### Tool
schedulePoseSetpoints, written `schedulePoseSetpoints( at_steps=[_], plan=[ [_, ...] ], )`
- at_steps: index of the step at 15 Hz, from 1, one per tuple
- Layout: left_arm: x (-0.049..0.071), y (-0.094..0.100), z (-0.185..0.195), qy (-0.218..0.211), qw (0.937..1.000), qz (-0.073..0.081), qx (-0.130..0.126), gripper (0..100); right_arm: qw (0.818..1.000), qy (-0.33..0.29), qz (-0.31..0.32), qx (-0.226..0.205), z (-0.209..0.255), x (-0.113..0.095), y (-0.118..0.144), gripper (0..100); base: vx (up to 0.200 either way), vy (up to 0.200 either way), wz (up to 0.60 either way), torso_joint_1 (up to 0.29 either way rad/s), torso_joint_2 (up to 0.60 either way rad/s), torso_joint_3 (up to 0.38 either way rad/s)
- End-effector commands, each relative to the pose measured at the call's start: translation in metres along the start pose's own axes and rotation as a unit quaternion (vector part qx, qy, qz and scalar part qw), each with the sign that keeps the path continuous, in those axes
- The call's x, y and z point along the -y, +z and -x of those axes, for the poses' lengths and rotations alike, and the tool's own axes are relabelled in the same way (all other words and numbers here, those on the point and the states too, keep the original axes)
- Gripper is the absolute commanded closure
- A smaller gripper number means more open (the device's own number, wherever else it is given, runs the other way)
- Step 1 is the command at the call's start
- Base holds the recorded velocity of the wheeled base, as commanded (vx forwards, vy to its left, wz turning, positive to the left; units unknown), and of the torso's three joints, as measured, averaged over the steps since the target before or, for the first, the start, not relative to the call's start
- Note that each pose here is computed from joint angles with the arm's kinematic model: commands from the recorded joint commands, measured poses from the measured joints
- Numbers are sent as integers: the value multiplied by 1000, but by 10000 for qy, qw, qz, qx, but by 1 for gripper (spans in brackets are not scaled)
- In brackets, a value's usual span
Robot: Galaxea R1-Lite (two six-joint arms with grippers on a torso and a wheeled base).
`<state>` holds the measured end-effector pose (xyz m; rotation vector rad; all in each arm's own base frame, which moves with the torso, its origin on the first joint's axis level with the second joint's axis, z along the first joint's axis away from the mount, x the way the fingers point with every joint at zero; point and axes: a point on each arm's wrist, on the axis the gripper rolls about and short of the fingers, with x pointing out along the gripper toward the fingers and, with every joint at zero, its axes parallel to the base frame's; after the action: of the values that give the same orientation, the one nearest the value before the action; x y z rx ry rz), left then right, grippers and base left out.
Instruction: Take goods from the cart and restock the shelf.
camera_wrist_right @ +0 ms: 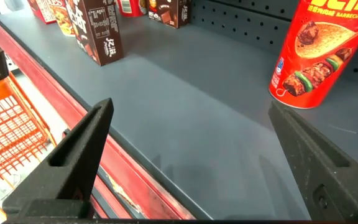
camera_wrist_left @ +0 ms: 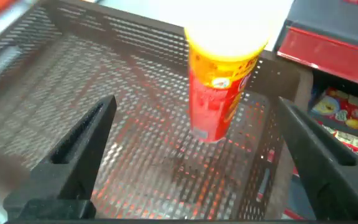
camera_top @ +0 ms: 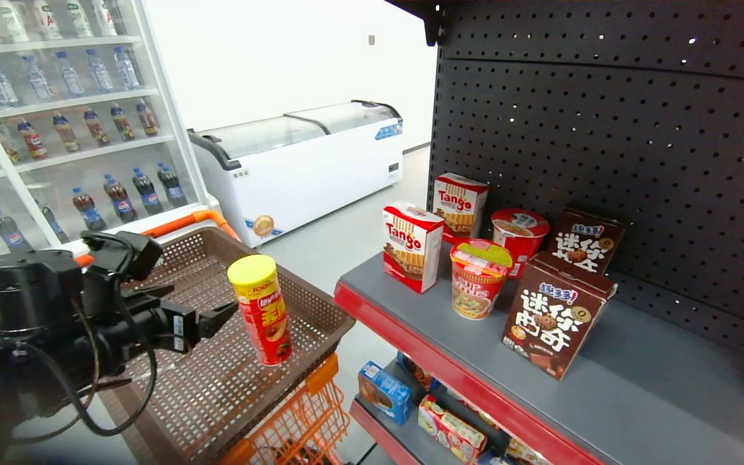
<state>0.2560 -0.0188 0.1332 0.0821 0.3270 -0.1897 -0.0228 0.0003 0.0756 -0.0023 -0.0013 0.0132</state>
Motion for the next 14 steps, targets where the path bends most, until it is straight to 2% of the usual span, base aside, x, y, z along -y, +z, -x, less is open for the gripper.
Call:
schedulePoseSetpoints(
  at_steps=[1,5,8,13,14],
  plan=[
    [5,-16,-56,-313,9990,-16,-327,0,10000,3,-4,1,0,0,0,0,0,0,0,0,0,0],
    [20,-16,-92,-729,9970,-112,-256,0,10000,3,4,1,0,0,0,0,0,0,0,0,0,0],
    [21,-27,-103,-743,9959,-286,-433,0,10000,3,-4,1,0,0,0,0,0,0,0,0,0,0],
    [15,-28,-104,-1028,9938,-142,-405,0,10000,3,4,1,0,0,0,0,0,0,0,0,0,0],
    [15,-26,-105,-1018,9940,-163,-374,0,10000,3,-4,1,0,0,0,0,0,0,0,0,0,0]
  ],
)
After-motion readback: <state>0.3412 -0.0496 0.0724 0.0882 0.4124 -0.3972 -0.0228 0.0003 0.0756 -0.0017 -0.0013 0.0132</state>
